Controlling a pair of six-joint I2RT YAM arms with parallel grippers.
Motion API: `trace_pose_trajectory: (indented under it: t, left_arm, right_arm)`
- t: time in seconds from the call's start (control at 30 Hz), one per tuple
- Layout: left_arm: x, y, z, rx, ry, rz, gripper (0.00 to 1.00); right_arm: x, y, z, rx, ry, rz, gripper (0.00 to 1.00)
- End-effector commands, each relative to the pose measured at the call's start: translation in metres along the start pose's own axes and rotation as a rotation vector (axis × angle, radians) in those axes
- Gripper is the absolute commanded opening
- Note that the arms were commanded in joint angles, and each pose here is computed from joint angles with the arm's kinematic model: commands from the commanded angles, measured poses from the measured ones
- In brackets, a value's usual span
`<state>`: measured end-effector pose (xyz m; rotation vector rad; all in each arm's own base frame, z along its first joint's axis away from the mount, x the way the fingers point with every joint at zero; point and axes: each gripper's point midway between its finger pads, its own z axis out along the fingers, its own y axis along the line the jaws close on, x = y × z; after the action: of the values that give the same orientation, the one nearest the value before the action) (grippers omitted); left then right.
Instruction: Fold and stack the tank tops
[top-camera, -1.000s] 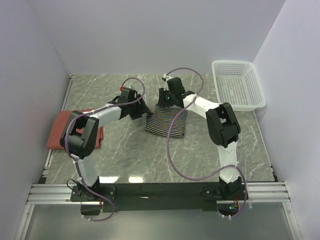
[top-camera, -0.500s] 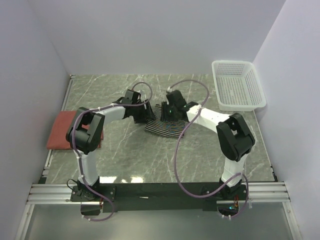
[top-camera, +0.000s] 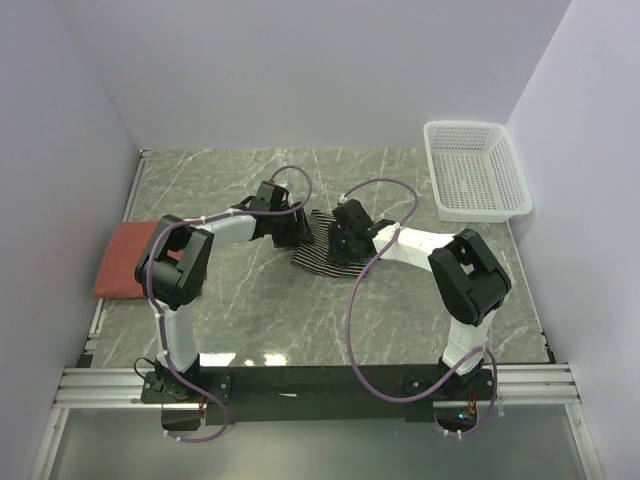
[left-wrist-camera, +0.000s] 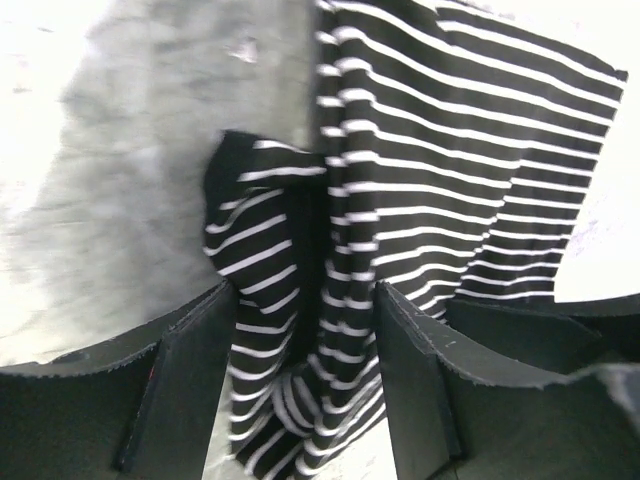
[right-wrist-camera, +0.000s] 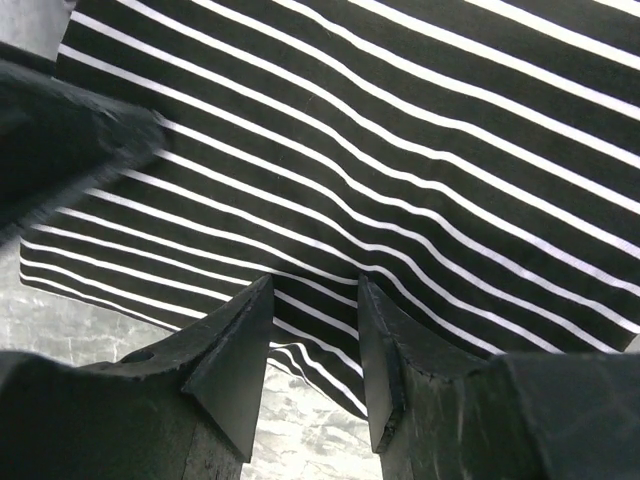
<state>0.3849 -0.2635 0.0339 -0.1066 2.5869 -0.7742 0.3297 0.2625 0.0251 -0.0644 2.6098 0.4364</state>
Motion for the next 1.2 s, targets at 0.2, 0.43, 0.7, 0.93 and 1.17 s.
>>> trace_pose_trajectory:
  t: [0.2,0.43,0.7,0.93,1.17]
  left_arm:
    - [0.083,0.036,0.027,-0.150,0.212,-0.013,0.61]
    - [0.079,0.035,0.028,-0.182,0.219,0.007,0.10]
    - [0.030,0.040,-0.008,-0.373,0.065,0.065,0.00]
    - [-0.002,0.073,-0.074,-0.642,-0.058,0.140,0.01]
    - [-0.028,0.111,-0.162,-0.753,-0.195,0.074,0.00]
  right_arm:
    - [0.008,-0.001,0.011,-0.016,0.031,-0.006,0.47]
    - [0.000,0.010,0.007,-0.050,0.021,-0.004,0.47]
    - [-0.035,0.027,-0.043,-0.102,-0.107,0.017,0.65]
    - [-0.044,0.036,-0.112,-0.223,-0.254,0.081,0.70]
    - [-0.029,0.035,-0.131,-0.287,-0.276,0.076,0.70]
